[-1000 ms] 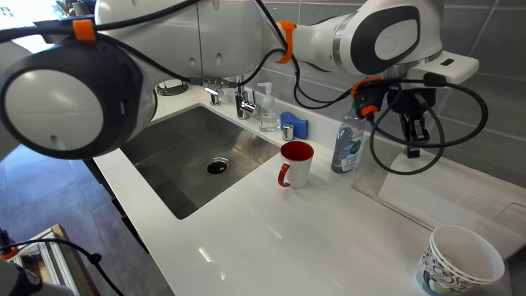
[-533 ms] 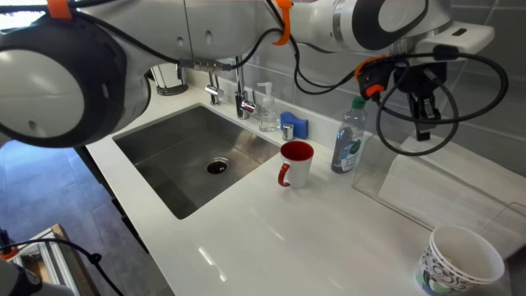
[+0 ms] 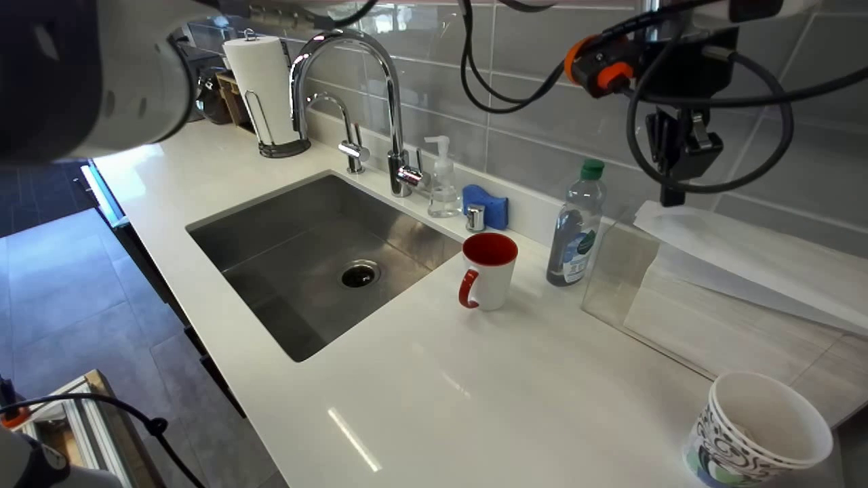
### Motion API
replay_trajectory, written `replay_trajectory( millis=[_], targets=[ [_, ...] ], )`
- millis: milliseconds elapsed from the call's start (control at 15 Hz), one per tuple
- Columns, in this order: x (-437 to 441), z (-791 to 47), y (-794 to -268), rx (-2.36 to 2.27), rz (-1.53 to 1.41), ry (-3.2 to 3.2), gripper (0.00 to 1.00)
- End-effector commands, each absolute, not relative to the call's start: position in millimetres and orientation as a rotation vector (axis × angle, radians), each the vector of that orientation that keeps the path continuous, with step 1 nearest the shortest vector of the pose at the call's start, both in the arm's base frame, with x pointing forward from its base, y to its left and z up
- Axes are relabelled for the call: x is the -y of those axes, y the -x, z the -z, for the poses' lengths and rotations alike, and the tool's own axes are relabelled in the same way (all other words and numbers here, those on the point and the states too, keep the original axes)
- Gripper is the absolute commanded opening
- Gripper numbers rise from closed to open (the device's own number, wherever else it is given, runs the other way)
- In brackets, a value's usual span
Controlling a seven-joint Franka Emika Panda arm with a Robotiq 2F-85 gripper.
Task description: Use the serviette to clean a portion of the counter
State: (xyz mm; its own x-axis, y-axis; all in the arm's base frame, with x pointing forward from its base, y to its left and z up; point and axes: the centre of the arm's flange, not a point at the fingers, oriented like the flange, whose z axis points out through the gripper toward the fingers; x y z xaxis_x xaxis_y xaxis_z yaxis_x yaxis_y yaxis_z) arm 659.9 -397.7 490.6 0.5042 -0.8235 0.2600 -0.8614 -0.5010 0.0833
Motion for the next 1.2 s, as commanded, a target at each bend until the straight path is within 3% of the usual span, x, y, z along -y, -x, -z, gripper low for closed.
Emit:
replay_trajectory(
  millis=[0,600,867,933,1133],
  targets=[
    [353,-498,-588,1.322,-0.02,-2.615,0.0],
    [290,-511,-517,0.982,0.564,-2.854,0.0],
    [292,-515,-506,1.124,0.513,-2.818,0.0],
    [298,-513,-528,1.069,0.568,-2.826,0.0],
    [299,-513,-526,1.077,0.564,-2.833,0.0]
  ],
)
